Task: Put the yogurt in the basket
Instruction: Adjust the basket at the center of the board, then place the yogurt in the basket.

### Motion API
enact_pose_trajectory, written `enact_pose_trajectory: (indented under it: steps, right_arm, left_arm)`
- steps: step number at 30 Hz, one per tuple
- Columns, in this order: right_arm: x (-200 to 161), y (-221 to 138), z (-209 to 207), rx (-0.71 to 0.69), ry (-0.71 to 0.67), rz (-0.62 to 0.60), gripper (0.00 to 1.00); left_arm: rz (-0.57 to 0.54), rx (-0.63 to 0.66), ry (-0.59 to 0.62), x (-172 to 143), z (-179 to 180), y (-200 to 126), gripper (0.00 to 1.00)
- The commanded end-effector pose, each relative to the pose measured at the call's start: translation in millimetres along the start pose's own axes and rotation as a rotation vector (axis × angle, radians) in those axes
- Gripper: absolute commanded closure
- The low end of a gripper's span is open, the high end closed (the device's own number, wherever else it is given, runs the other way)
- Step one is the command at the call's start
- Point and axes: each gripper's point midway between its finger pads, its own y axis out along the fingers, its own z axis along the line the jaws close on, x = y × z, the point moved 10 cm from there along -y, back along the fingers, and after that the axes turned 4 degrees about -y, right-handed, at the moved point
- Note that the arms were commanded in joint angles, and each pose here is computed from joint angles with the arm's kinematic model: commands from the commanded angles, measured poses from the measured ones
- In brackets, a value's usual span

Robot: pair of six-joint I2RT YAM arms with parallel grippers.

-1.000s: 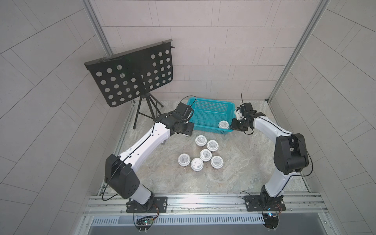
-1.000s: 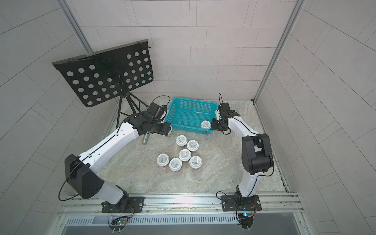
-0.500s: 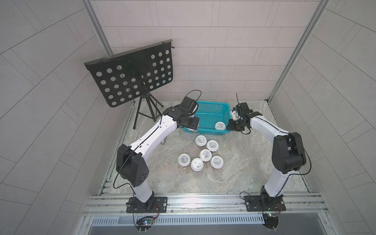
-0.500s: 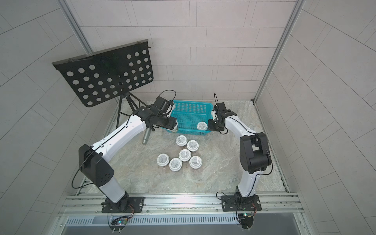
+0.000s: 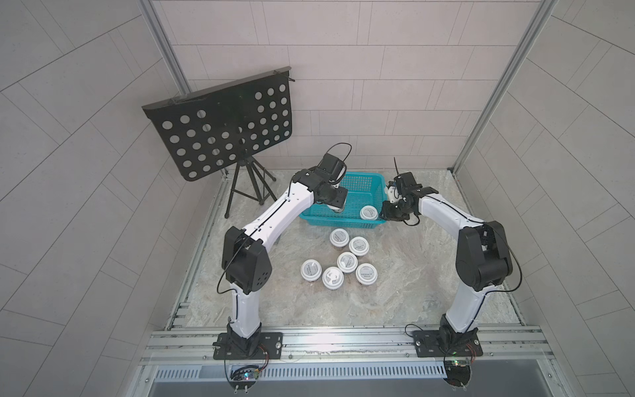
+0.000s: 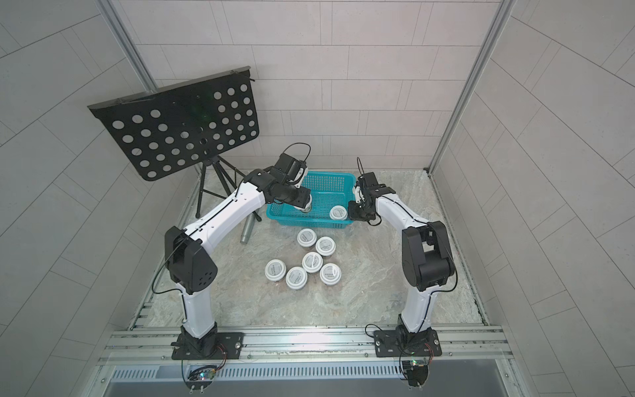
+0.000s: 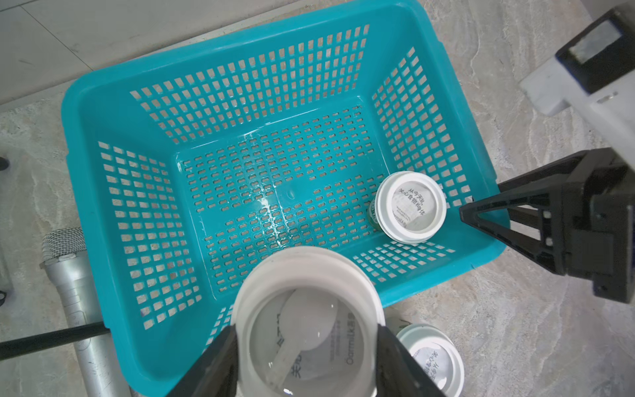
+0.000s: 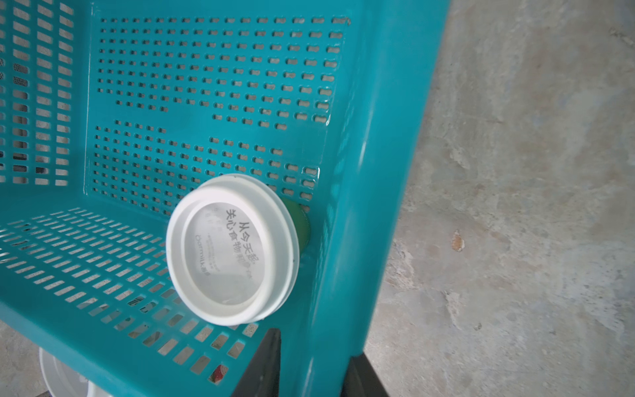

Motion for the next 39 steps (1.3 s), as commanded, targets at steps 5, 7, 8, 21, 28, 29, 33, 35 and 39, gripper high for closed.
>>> enact_pose_trajectory:
  steps: [5, 7, 8, 21, 28, 29, 33, 35, 39]
  right_arm:
    - [2.6, -1.4, 3.9, -0.002, -0.014, 0.016, 0.67]
    - [3.1, -1.4, 4.2, 0.001, -0.012, 0.016, 0.67]
    - [3.5, -1.7, 4.4, 0.001, -0.012, 0.014, 0.66]
    - [5.7, -2.3, 5.0, 0.005, -0.007, 0.007, 0.66]
    - [5.8, -2.5, 5.4, 0.010, -0.006, 0.007, 0.65]
    - [5.5, -2.7, 5.5, 0.009, -0.006, 0.006, 0.65]
    - [5.7, -3.0, 5.7, 0.010, -0.004, 0.005, 0.65]
    - [5.6, -3.4, 5.7, 0.010, -0.004, 0.005, 0.65]
    - [5.5, -2.8, 5.6, 0.012, -0.003, 0.007, 0.65]
  left_arm:
    - [0.007, 0.018, 0.032, 9.6, -5.5, 22.1, 0.38]
    - [0.029, 0.020, 0.036, 7.0, -5.3, 32.4, 0.38]
    - [0.038, 0.021, 0.042, 5.6, -6.0, 36.6, 0.38]
    - [0.116, 0.030, 0.109, -9.4, -22.3, 75.8, 0.38]
    - [0.143, 0.042, 0.147, -14.9, -31.1, 89.5, 0.38]
    - [0.145, 0.044, 0.148, -15.2, -31.4, 90.6, 0.38]
    - [0.157, 0.045, 0.155, -17.0, -33.2, 97.5, 0.37]
    - [0.161, 0.043, 0.158, -17.4, -34.6, 99.4, 0.37]
    - [0.167, 0.037, 0.167, -18.9, -38.0, 102.6, 0.36]
